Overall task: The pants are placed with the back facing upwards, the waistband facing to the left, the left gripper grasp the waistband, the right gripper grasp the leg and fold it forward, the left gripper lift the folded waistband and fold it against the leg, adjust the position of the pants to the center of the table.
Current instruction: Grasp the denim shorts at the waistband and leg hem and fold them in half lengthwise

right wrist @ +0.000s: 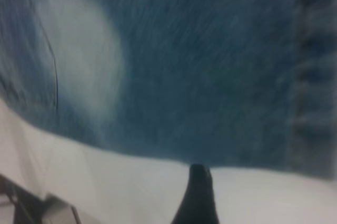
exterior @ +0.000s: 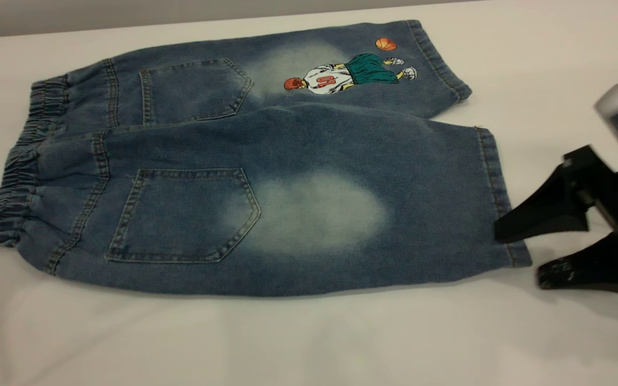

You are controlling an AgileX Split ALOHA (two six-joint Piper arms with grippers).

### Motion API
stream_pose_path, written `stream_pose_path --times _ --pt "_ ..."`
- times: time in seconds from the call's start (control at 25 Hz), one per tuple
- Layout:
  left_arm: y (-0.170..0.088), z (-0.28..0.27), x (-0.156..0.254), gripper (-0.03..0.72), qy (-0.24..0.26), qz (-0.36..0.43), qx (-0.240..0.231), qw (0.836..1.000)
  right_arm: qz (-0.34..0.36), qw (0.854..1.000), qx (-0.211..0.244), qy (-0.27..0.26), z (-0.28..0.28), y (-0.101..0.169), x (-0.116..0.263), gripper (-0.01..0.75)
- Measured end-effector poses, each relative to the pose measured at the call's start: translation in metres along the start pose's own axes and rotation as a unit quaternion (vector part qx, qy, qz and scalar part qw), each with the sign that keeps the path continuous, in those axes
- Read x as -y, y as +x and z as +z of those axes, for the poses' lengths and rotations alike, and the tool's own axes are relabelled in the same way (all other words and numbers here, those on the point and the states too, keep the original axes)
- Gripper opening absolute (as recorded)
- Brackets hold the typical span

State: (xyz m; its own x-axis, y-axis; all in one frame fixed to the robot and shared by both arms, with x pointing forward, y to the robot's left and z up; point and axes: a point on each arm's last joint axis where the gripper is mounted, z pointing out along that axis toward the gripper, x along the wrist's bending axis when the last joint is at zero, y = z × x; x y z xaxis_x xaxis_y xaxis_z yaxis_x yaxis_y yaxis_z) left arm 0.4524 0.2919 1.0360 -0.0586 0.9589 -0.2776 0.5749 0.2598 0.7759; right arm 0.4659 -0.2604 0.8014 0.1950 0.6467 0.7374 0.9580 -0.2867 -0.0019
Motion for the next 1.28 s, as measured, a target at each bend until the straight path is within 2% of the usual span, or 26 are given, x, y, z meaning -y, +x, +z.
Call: stream_pose_path --times 0.12,0.48,0.84,1.16,1.28 --pt "0.000 0.000 0.000 0.321 0.000 0.000 0.000 1.000 0.015 1.000 0.000 -0.016 -0.006 -0.006 -0.004 0.531" --pt "0.000 0.000 0.000 0.321 -0.001 0.000 0.000 1.000 0.016 1.000 -0.007 -0.015 -0.005 -0.006 -0.006 0.531" --pt "0.000 0.000 0.000 0.321 -0.001 0.000 0.000 1.000 0.046 0.997 -0.058 0.012 0.008 -0.012 0.000 0.529" --pt "0.000 0.000 0.000 0.321 -0.001 0.000 0.000 1.000 0.027 0.996 -0.079 -0.008 0.011 -0.009 -0.021 0.529" --pt "0.000 0.000 0.000 0.321 -0.001 0.000 0.000 1.000 0.025 0.994 -0.106 -0.011 0.011 -0.004 -0.023 0.529"
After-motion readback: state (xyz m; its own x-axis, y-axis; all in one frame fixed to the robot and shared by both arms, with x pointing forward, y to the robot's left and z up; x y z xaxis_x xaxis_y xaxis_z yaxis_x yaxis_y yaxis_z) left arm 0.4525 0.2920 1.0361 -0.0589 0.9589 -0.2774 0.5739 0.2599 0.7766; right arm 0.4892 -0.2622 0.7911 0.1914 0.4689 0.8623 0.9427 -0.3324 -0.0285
